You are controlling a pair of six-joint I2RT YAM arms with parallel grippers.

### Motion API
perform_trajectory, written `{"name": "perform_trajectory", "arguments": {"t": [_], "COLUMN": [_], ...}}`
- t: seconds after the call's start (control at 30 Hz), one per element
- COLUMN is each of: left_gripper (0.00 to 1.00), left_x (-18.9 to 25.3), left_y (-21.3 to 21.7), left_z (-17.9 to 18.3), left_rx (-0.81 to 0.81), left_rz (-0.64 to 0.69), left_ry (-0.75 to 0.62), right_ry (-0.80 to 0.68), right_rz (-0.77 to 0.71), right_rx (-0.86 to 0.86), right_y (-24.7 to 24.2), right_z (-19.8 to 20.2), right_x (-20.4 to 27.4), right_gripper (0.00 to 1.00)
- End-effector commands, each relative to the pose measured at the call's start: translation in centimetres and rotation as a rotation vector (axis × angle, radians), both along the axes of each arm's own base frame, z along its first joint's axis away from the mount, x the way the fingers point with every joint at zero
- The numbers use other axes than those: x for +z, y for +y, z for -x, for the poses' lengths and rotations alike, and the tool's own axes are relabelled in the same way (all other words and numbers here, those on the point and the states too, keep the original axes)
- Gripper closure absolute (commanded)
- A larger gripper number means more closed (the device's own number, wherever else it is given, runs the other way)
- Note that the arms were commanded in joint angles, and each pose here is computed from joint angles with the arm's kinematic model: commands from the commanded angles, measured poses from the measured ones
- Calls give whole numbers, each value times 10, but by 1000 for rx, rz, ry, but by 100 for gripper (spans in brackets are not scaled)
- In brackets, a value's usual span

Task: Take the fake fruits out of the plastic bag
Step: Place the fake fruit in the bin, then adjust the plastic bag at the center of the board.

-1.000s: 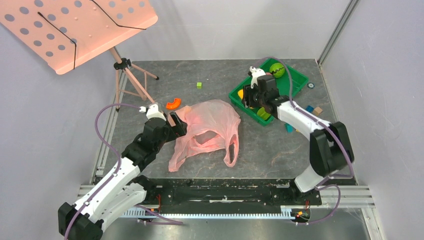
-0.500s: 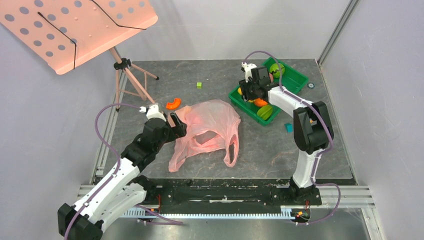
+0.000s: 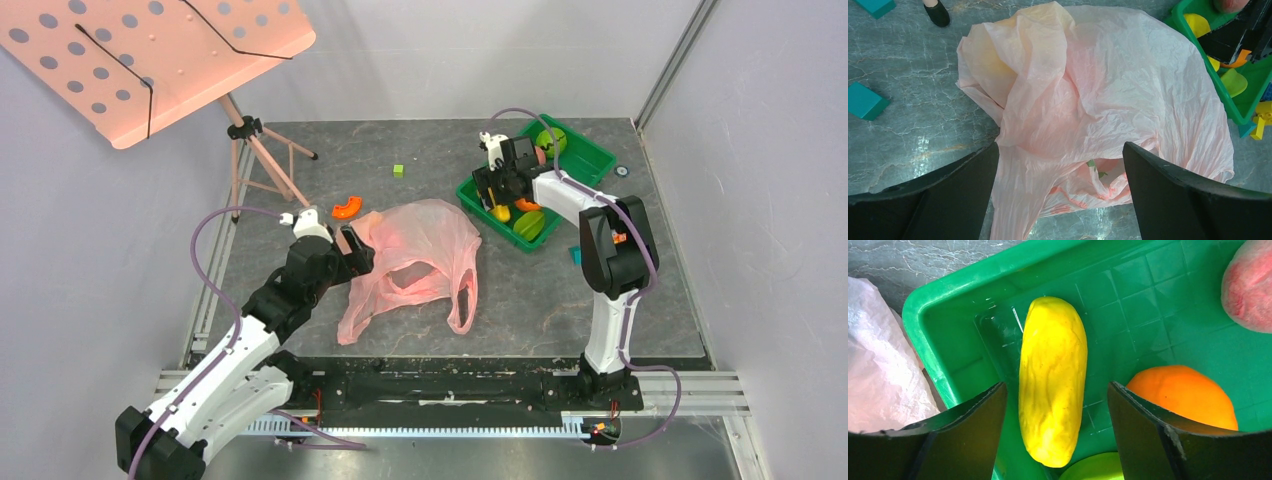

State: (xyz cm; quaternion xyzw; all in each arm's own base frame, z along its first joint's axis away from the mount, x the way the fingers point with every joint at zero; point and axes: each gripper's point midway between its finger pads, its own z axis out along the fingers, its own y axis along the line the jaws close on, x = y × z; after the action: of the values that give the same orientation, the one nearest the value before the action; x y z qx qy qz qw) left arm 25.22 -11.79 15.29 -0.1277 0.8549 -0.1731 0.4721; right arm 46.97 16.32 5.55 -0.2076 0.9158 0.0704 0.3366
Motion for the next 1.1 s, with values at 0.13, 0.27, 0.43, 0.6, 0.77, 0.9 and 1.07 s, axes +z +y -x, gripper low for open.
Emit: {"name": "perform_trajectory", "arguments": {"t": [0.13,0.27,0.43,0.6,0.77,0.9,1.07], "left_gripper": [0,0,0,0,0,0,0], "left_x": [18,25,38,45,37,25,17], "left_y": [-13,-28,-48,-63,-63,-69,-91], "left_z": [-8,-12,-13,-6,-4,-7,-8], "left_rx": [-74,-152,-285,-463,-618,-721,-843], "left_rz": [3,25,-26,-299,-581,-692,-734], "left_ry": [-65,-110,-156,-248,-344,-350,-349], "right_ry": [-119,-229,-334,-334,-413,-446,-432], "right_rz": [-13,-44,-189,-276,-323,-335,-322], "right_rx": [-15,-66,-79,-51,-75,-64,-41], "right_y": [-3,-12,-11,-5,-15,-19,-20], "right_z": [-12,-2,23,51,80,96,106], "right_x": [49,87,122,141,158,167,164], "right_gripper": [8,2,2,2,2,2,2]}}
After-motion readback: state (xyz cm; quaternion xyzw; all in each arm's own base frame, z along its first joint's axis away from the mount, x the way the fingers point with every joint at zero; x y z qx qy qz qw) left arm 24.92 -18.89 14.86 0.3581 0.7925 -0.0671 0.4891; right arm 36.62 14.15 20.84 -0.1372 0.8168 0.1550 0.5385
